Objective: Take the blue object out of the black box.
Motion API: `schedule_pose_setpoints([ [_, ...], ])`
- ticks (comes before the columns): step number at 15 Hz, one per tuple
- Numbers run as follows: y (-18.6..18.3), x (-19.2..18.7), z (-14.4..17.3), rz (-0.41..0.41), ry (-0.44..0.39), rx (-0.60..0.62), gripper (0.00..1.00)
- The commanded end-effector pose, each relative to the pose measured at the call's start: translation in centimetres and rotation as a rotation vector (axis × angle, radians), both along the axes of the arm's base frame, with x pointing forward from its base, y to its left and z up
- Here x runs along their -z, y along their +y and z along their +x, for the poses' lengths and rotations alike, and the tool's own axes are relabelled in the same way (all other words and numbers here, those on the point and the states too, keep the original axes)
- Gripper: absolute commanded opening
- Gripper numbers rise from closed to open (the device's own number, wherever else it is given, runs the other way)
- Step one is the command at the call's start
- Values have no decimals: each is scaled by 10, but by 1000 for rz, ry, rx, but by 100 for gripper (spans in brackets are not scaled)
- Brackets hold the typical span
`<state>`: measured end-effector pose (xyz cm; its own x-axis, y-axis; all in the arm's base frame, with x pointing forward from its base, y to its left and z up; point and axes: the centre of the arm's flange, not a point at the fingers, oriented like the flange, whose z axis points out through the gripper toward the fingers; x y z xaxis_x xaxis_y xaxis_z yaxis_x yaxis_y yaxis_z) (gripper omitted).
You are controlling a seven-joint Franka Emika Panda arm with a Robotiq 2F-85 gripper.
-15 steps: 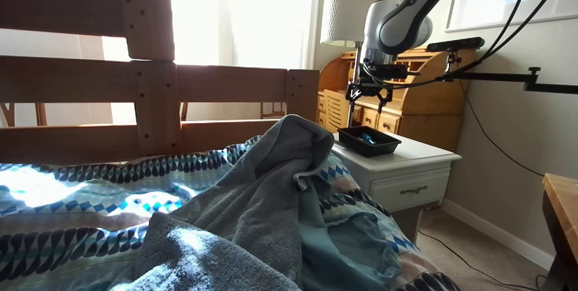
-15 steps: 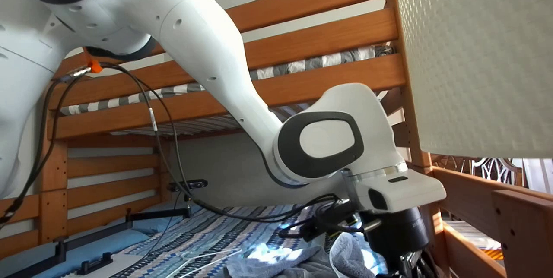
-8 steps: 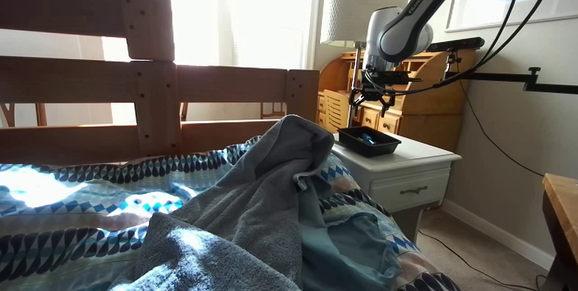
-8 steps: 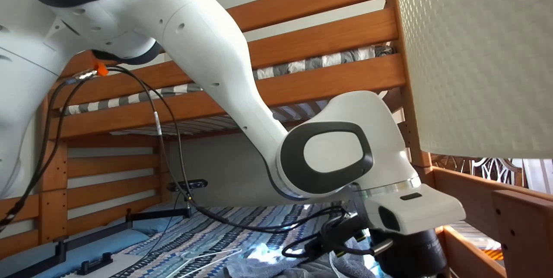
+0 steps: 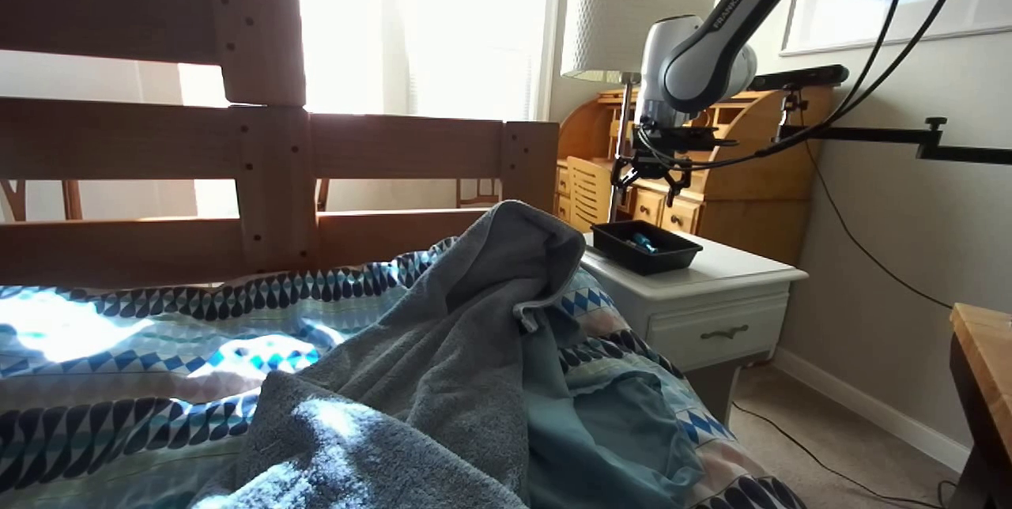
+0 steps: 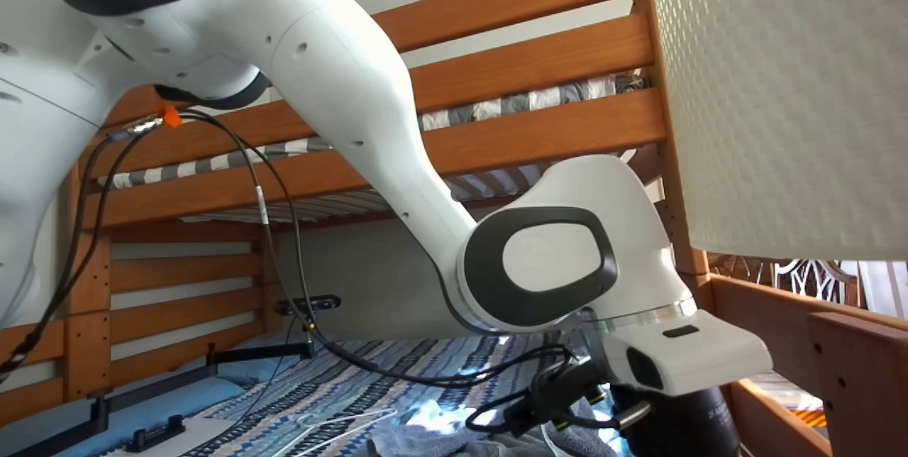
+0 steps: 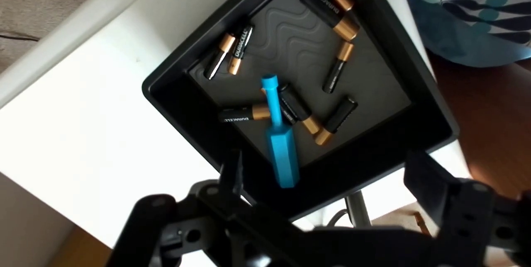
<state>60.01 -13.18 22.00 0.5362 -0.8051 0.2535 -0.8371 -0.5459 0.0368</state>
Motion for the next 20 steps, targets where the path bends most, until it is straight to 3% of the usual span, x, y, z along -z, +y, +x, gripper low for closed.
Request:
schedule_pose_setpoints([
  [1, -4, 21, -2, -13, 0, -16, 100],
  [17, -28, 89, -15, -30, 74, 6, 100],
  [20, -26, 94, -16, -31, 78, -5, 81],
])
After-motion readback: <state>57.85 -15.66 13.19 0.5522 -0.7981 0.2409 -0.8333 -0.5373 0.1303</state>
